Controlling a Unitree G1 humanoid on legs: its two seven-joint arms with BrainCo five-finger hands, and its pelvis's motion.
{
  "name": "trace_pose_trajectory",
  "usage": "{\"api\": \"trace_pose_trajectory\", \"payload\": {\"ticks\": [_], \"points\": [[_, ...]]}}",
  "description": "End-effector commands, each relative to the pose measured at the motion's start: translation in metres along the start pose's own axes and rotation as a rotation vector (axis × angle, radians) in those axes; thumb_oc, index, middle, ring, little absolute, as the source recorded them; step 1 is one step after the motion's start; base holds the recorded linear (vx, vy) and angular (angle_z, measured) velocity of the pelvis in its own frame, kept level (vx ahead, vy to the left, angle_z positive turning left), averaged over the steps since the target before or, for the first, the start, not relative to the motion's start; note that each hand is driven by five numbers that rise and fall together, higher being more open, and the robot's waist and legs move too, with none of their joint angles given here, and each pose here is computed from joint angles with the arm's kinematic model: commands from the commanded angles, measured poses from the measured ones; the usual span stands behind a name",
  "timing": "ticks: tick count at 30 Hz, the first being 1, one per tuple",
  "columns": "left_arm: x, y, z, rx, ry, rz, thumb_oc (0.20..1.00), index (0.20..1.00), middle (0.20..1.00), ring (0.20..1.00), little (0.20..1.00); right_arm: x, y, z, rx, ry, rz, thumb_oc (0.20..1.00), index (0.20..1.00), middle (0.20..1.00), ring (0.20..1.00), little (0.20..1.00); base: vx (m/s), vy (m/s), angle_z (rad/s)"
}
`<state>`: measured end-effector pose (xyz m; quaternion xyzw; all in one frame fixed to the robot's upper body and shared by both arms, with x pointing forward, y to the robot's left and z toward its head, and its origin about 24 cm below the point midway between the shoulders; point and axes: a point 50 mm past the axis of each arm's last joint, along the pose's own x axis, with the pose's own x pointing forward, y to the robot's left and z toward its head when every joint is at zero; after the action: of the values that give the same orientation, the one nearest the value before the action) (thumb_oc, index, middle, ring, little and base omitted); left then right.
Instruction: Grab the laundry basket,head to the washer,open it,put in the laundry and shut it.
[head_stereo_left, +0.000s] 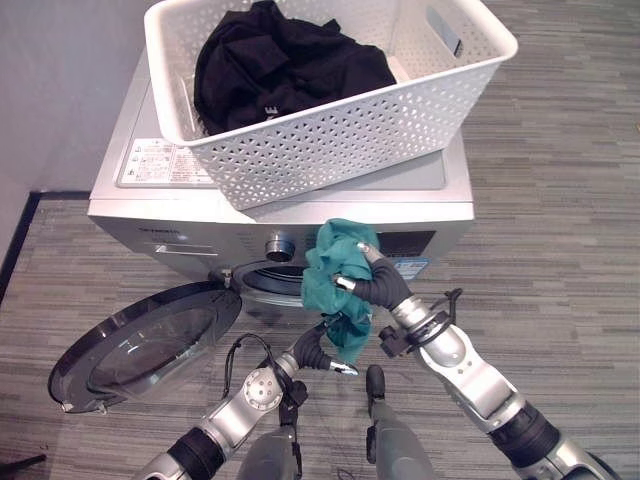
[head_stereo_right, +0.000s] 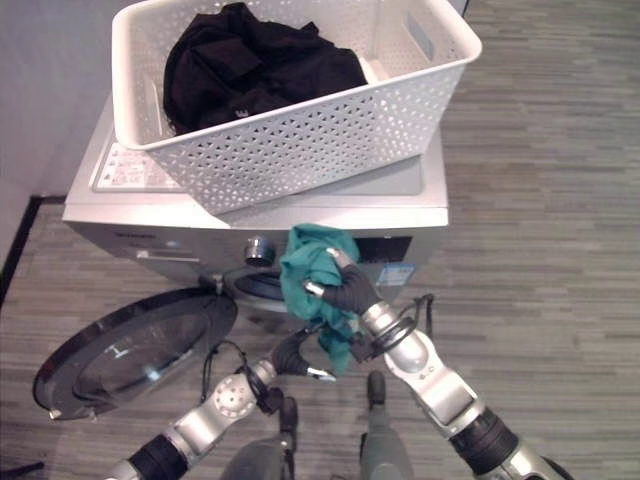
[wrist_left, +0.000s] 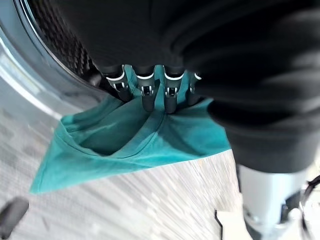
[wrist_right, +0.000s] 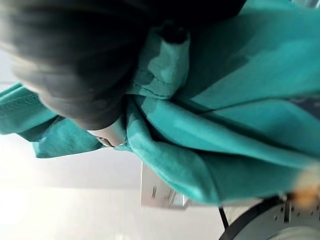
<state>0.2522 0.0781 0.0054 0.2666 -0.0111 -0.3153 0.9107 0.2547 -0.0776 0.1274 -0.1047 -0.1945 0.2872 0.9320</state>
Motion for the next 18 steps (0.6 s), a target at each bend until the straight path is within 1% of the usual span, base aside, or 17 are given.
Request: {"api": "trace_pose_trajectory", "payload": {"ticks": [1, 2, 3, 4, 5, 6, 7, 9, 12, 14, 16, 17, 18], "points": [[0.014, 0.0, 0.017, 0.211, -0.111, 0.001, 1.0, 1.0, 1.0, 1.0, 1.0, 0.016, -0.002, 0.046, 0.072, -0.269, -0.015, 0.2, 0.2, 0.2, 0.2, 0.2, -0.05, 0.0, 0.07], [0.02, 0.003, 0.023, 0.34, -0.148, -0.003, 1.0, 1.0, 1.0, 1.0, 1.0, 0.018, 0.001, 0.048, 0.076, -0.279, -0.008, 0.2, 0.2, 0.2, 0.2, 0.2, -0.03, 0.0, 0.05], [0.021, 0.002, 0.023, 0.346, -0.151, -0.001, 1.0, 1.0, 1.0, 1.0, 1.0, 0.018, 0.0, 0.048, 0.074, -0.281, -0.01, 0.2, 0.2, 0.2, 0.2, 0.2, -0.03, 0.003, 0.01], [0.032, 0.007, 0.031, 0.51, -0.187, -0.008, 1.0, 1.0, 1.0, 1.0, 1.0, 0.021, 0.003, 0.05, 0.07, -0.295, 0.002, 0.2, 0.2, 0.2, 0.2, 0.2, 0.0, 0.0, 0.0], [0.032, 0.007, 0.031, 0.513, -0.189, -0.007, 1.0, 1.0, 1.0, 1.0, 1.0, 0.022, 0.002, 0.051, 0.069, -0.297, 0.001, 0.2, 0.2, 0.2, 0.2, 0.2, -0.04, -0.004, 0.03], [0.042, 0.012, 0.035, 0.654, -0.196, 0.017, 1.0, 1.0, 1.0, 1.0, 1.0, 0.024, 0.003, 0.051, 0.066, -0.3, 0.003, 0.2, 0.2, 0.2, 0.2, 0.2, -0.04, -0.008, 0.02], [0.046, 0.017, 0.035, 0.697, -0.187, 0.033, 1.0, 1.0, 1.0, 1.0, 1.0, 0.025, 0.004, 0.051, 0.069, -0.303, 0.002, 0.2, 0.2, 0.2, 0.2, 0.2, -0.04, -0.018, 0.02], [0.048, 0.024, 0.035, 0.73, -0.177, 0.067, 1.0, 1.0, 1.0, 1.0, 1.0, 0.025, 0.002, 0.052, 0.06, -0.306, 0.003, 0.2, 0.2, 0.2, 0.2, 0.2, 0.0, -0.01, 0.03], [0.044, 0.027, 0.034, 0.729, -0.167, 0.063, 1.0, 1.0, 1.0, 1.0, 1.0, 0.026, 0.001, 0.052, 0.053, -0.303, 0.009, 0.2, 0.2, 0.2, 0.2, 0.2, 0.0, -0.024, 0.06], [0.03, 0.031, 0.028, 0.704, -0.15, 0.047, 1.0, 1.0, 1.0, 1.0, 1.0, 0.027, -0.003, 0.053, 0.053, -0.303, 0.001, 0.2, 0.2, 0.2, 0.2, 0.2, 0.02, -0.034, 0.03], [0.009, 0.038, 0.017, 0.664, -0.112, 0.034, 1.0, 1.0, 1.0, 1.0, 1.0, 0.027, -0.007, 0.053, 0.063, -0.303, -0.015, 0.2, 0.2, 0.2, 0.2, 0.2, 0.0, 0.0, 0.0], [0.008, 0.038, 0.017, 0.664, -0.11, 0.034, 1.0, 1.0, 1.0, 1.0, 1.0, 0.027, -0.006, 0.053, 0.064, -0.303, -0.015, 0.2, 0.2, 0.2, 0.2, 0.2, 0.04, -0.013, 0.0], [-0.01, 0.038, 0.004, 0.602, -0.054, 0.017, 1.0, 1.0, 1.0, 1.0, 1.0, 0.027, -0.01, 0.053, 0.058, -0.297, -0.022, 0.2, 0.2, 0.2, 0.2, 0.2, 0.04, -0.012, 0.0]]}}
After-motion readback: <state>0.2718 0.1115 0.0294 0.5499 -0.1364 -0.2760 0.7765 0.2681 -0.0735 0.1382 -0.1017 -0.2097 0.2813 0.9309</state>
